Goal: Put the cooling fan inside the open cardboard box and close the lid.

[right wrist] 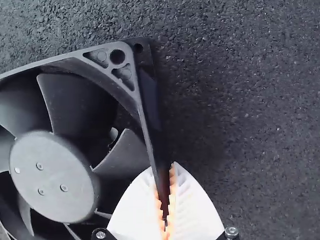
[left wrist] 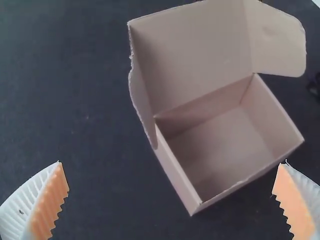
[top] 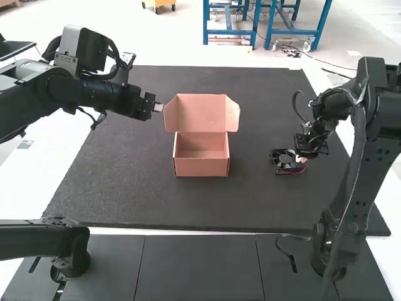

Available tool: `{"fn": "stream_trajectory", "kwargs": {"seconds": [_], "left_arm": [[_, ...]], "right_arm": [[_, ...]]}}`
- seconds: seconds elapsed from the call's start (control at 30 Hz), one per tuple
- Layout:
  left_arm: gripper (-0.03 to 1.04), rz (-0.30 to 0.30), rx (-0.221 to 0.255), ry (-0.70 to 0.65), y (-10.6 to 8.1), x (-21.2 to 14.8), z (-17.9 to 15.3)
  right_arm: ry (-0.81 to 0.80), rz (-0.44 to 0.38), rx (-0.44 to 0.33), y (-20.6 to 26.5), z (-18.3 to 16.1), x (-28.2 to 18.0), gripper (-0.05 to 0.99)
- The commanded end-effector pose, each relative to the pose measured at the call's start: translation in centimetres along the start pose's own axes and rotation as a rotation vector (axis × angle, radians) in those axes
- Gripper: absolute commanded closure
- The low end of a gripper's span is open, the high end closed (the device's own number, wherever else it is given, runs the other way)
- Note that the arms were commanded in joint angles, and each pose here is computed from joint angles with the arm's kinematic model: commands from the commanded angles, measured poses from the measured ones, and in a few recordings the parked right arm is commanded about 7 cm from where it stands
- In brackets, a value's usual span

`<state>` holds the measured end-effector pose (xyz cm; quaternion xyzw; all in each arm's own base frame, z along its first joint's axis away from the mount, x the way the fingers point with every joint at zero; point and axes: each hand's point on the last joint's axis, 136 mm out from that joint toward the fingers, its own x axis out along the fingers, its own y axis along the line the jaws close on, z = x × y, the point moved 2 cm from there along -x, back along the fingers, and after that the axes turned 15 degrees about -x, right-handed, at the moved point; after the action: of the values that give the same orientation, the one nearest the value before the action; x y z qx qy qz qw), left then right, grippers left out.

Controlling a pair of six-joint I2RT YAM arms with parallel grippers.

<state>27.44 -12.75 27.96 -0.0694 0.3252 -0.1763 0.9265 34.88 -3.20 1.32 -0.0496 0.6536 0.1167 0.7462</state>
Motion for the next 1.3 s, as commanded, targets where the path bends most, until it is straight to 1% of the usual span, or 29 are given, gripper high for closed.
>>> {"fn": "stream_trajectory", "kwargs": {"seconds": [0.0, 0.1, 0.13, 0.23, 0.37, 0.57, 0.7, 0.83, 0.9, 1.1, 1.27], "left_arm": [[0.04, -0.031, -0.005, -0.062, -0.8, -1.6, 1.6], [0.04, -0.029, -0.007, -0.054, -0.7, -1.5, 1.3], [0.04, -0.028, -0.007, -0.050, -0.7, -1.4, 1.2], [0.04, -0.025, -0.008, -0.040, -0.5, -1.2, 0.6], [0.04, -0.019, -0.006, -0.022, -0.3, -1.1, -0.2], [0.04, -0.011, -0.003, 0.007, 0.2, -1.3, -2.0], [0.04, -0.003, -0.006, 0.034, 0.6, -1.6, -3.6], [0.04, 0.000, -0.007, 0.047, 1.0, -2.1, -4.9], [0.04, 0.002, -0.007, 0.053, 1.1, -2.4, -5.4], [0.04, 0.003, -0.009, 0.062, 1.3, -2.9, -6.5], [0.04, 0.003, -0.011, 0.061, 1.4, -3.0, -6.6]], "right_arm": [[0.011, -0.004, 0.014, -0.4, 0.2, 0.0, 0.96], [0.025, 0.008, 0.019, -0.2, 0.2, -0.6, 0.96], [0.032, 0.023, 0.020, 0.0, 0.2, -0.9, 0.96], [0.030, 0.035, 0.053, 0.3, 0.1, -2.3, 0.96], [-0.048, 0.021, 0.097, 1.0, 0.3, -6.2, 0.96], [-0.121, 0.064, 0.153, 3.6, -1.3, -10.7, 0.96], [-0.193, 0.062, 0.173, 5.3, -1.9, -13.1, 0.96], [-0.258, 0.105, 0.174, 8.0, -2.6, -15.0, 0.96], [-0.276, 0.148, 0.177, 9.6, -3.1, -15.7, 0.96], [-0.245, 0.222, 0.142, 13.9, -5.5, -16.7, 0.96], [-0.212, 0.279, 0.106, 17.5, -7.1, -17.1, 0.96]]}}
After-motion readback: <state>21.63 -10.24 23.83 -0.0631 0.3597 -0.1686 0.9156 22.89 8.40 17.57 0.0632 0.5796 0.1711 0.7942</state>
